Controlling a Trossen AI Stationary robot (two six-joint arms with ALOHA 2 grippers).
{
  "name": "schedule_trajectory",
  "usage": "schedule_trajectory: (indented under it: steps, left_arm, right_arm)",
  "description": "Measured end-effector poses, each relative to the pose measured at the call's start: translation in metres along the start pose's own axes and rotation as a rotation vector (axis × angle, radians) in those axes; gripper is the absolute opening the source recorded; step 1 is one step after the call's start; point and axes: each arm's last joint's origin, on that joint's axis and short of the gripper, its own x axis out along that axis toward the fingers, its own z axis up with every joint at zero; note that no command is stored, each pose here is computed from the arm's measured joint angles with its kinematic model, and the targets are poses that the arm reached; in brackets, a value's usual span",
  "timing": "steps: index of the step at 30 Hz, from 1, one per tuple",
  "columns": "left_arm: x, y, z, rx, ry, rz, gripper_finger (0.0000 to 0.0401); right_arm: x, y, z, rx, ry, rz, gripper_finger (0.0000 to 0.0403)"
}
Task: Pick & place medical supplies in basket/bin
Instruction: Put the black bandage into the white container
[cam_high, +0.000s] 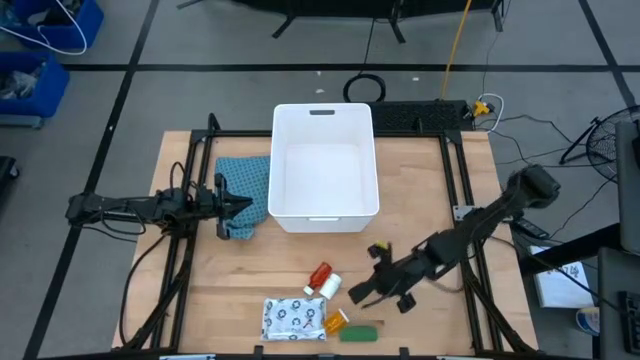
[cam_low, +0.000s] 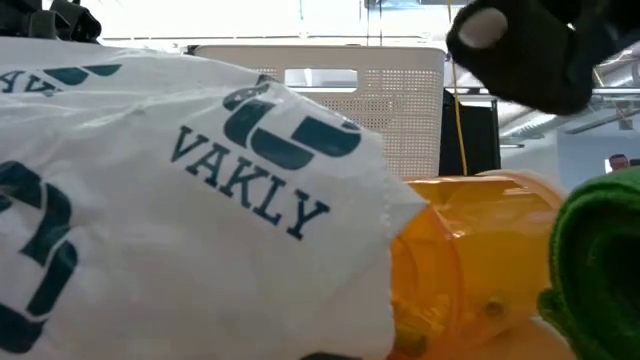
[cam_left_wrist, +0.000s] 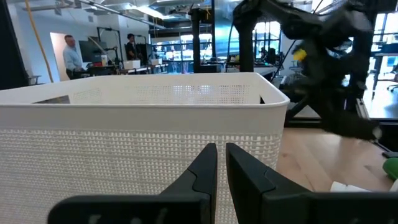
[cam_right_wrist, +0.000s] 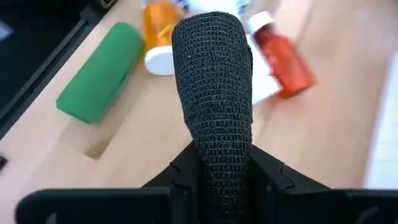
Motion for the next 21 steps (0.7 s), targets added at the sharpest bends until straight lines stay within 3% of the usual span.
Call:
schedule_trajectory:
  steps: [9,16,21]
  left_arm:
    - [0.000,0.000,-0.001,0.011,0.007,0.000,0.0037]
    - [0.000,0.000,-0.001,0.016,0.010,0.000,0.0037]
    - [0.000,0.000,-0.001,0.003,0.009,0.000,0.0037]
  right_arm:
    - [-0.056,-0.034,-0.059,0.103,-0.531,-0.039,0.0059]
    - [-0.092,-0.039,-0.083,0.083,-0.707,-0.125,0.0065]
    - [-0.097,-0.041,-0.103,0.103,-0.743,-0.226,0.0060]
